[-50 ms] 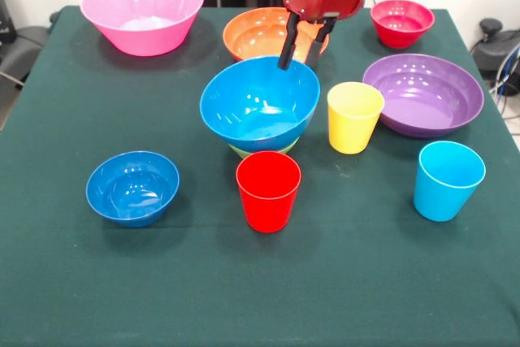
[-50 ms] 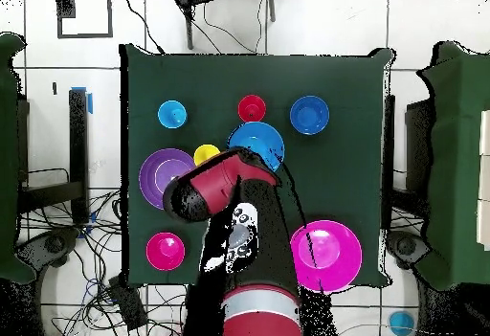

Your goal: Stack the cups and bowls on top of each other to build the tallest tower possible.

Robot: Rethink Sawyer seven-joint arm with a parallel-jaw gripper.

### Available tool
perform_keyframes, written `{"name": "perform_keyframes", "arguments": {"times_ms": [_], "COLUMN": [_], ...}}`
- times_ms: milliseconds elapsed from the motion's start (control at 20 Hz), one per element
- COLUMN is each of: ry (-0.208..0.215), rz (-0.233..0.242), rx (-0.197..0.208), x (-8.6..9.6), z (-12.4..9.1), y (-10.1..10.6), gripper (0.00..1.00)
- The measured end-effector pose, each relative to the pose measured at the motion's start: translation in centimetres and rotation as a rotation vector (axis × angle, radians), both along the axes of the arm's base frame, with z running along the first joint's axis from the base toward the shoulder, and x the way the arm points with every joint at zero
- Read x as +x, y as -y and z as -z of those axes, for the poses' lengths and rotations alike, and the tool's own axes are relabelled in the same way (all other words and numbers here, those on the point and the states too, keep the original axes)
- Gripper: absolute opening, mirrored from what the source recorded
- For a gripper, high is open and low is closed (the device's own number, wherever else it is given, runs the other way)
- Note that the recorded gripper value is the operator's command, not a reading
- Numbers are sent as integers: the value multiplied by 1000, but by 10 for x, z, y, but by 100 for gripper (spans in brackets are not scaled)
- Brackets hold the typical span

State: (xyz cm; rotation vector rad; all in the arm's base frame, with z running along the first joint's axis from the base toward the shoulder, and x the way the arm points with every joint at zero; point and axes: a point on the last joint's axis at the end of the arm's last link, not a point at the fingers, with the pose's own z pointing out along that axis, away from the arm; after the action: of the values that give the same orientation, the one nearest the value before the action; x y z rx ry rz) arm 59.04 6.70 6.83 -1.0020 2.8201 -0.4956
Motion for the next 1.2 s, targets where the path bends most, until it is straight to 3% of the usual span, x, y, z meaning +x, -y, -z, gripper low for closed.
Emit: {"name": "perform_keyframes", "arguments": {"times_ms": [350, 800, 1200], "ry": [21, 32, 85], "rz": [78, 89, 119], "rx": [28, 43, 87], "x": [12, 17, 36], "z": [-26, -33, -60], "y": [13, 8, 11], "gripper": [100, 100, 100]}}
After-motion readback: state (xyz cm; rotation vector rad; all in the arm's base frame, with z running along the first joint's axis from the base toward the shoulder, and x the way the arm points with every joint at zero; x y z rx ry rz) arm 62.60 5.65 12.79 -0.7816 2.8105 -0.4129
